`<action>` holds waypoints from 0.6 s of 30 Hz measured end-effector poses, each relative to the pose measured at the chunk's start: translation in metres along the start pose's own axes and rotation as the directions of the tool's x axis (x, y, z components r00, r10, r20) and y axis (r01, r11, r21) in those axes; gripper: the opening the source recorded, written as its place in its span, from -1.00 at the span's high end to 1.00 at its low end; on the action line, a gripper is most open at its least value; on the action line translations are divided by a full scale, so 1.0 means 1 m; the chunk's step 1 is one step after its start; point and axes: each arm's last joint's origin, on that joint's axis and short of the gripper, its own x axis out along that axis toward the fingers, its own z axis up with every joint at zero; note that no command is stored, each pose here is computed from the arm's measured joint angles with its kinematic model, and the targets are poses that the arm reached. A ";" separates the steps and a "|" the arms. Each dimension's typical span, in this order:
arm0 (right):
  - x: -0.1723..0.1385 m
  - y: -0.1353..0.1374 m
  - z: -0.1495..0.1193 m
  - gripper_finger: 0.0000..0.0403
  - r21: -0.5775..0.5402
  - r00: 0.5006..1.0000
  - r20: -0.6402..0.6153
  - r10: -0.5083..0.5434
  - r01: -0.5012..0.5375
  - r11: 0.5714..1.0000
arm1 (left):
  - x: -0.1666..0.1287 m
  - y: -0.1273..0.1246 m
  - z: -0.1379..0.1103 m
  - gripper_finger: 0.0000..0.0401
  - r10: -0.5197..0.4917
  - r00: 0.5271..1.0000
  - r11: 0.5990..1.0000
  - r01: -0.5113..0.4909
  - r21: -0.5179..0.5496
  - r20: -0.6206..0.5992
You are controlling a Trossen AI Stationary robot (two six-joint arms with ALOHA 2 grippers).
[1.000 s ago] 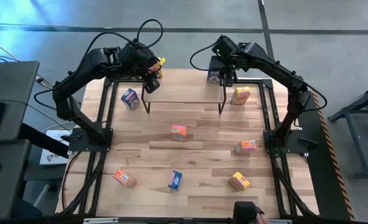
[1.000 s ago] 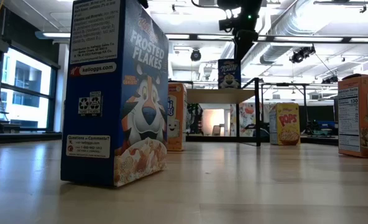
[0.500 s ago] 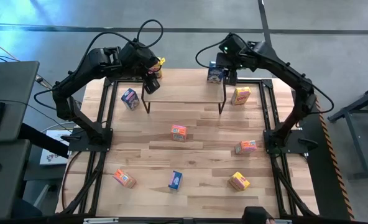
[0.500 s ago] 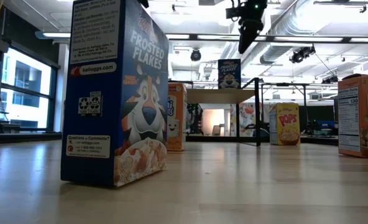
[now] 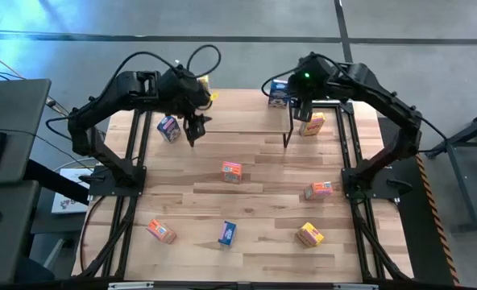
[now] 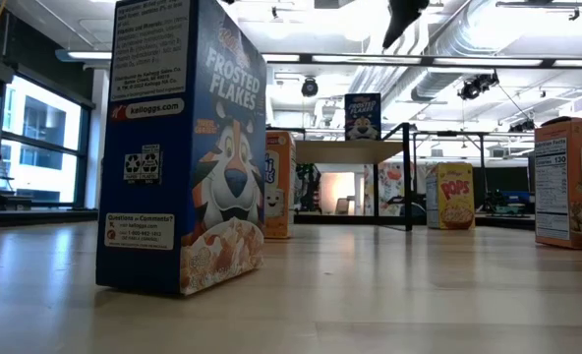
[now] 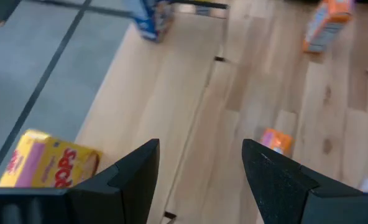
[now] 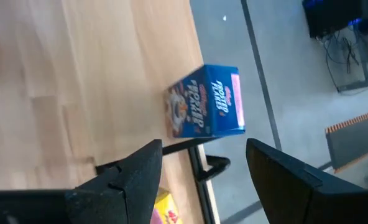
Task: Stack cereal on shelf
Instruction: Put the middle orange cereal box on the shelf
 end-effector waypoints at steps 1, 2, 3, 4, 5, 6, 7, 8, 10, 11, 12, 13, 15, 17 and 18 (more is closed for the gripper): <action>-0.004 0.002 0.000 -0.12 0.011 1.000 0.013 0.002 -0.002 1.000 | -0.001 -0.004 0.000 -0.10 -0.010 1.000 1.000 0.010 0.019 0.002; -0.009 0.004 -0.001 -0.12 0.024 1.000 0.024 0.004 -0.004 1.000 | -0.002 -0.008 0.000 -0.10 -0.021 1.000 0.999 0.021 0.044 0.005; -0.013 0.005 -0.002 -0.12 0.036 0.999 0.034 0.005 -0.006 0.999 | -0.003 -0.013 0.000 -0.10 -0.032 0.999 0.997 0.031 0.067 0.007; -0.016 0.007 -0.003 -0.12 0.048 0.999 0.040 0.009 -0.010 0.999 | -0.004 -0.017 0.000 -0.10 -0.042 0.999 0.995 0.041 0.088 0.009; -0.020 0.008 -0.004 -0.12 0.060 0.999 0.044 0.013 -0.016 0.998 | -0.004 -0.021 0.000 -0.10 -0.052 0.999 0.993 0.051 0.107 0.010; -0.023 0.010 -0.005 -0.12 0.070 0.999 0.047 0.022 -0.025 0.997 | -0.005 -0.024 0.000 -0.10 -0.061 0.998 0.991 0.060 0.119 0.008; -0.025 0.011 -0.006 -0.12 0.084 0.998 0.051 0.030 -0.034 0.996 | -0.005 -0.028 -0.001 -0.10 -0.069 0.998 0.989 0.068 0.130 0.004; -0.028 0.013 -0.007 -0.12 0.098 0.997 0.057 0.043 -0.048 0.994 | -0.004 -0.032 -0.002 -0.10 -0.075 0.997 0.987 0.075 0.142 -0.002; -0.033 0.017 -0.010 -0.12 0.116 0.995 0.062 0.079 -0.086 0.990 | 0.002 -0.039 -0.005 -0.10 -0.078 0.996 0.983 0.082 0.166 -0.033; -0.035 0.019 -0.011 -0.12 0.125 0.993 0.065 0.097 -0.105 0.987 | 0.005 -0.042 -0.007 -0.10 -0.073 0.996 0.982 0.081 0.174 -0.048; -0.037 0.021 -0.012 -0.12 0.130 0.991 0.065 0.113 -0.121 0.984 | 0.009 -0.045 -0.008 -0.10 -0.073 0.995 0.980 0.083 0.183 -0.062; -0.039 0.023 -0.013 -0.12 0.136 0.990 0.062 0.125 -0.133 0.982 | 0.012 -0.048 -0.010 -0.10 -0.073 0.995 0.977 0.086 0.193 -0.072; -0.041 0.027 -0.014 -0.12 0.141 0.989 0.044 0.141 -0.145 0.979 | 0.021 -0.054 -0.012 -0.10 -0.077 0.994 0.975 0.092 0.205 -0.079; -0.042 0.031 -0.015 -0.12 0.144 0.987 0.027 0.156 -0.158 0.977 | 0.031 -0.059 -0.013 -0.10 -0.079 0.994 0.973 0.094 0.211 -0.079; -0.043 0.033 -0.016 -0.12 0.144 0.986 0.020 0.163 -0.164 0.976 | 0.035 -0.061 -0.014 -0.10 -0.081 0.994 0.972 0.096 0.212 -0.077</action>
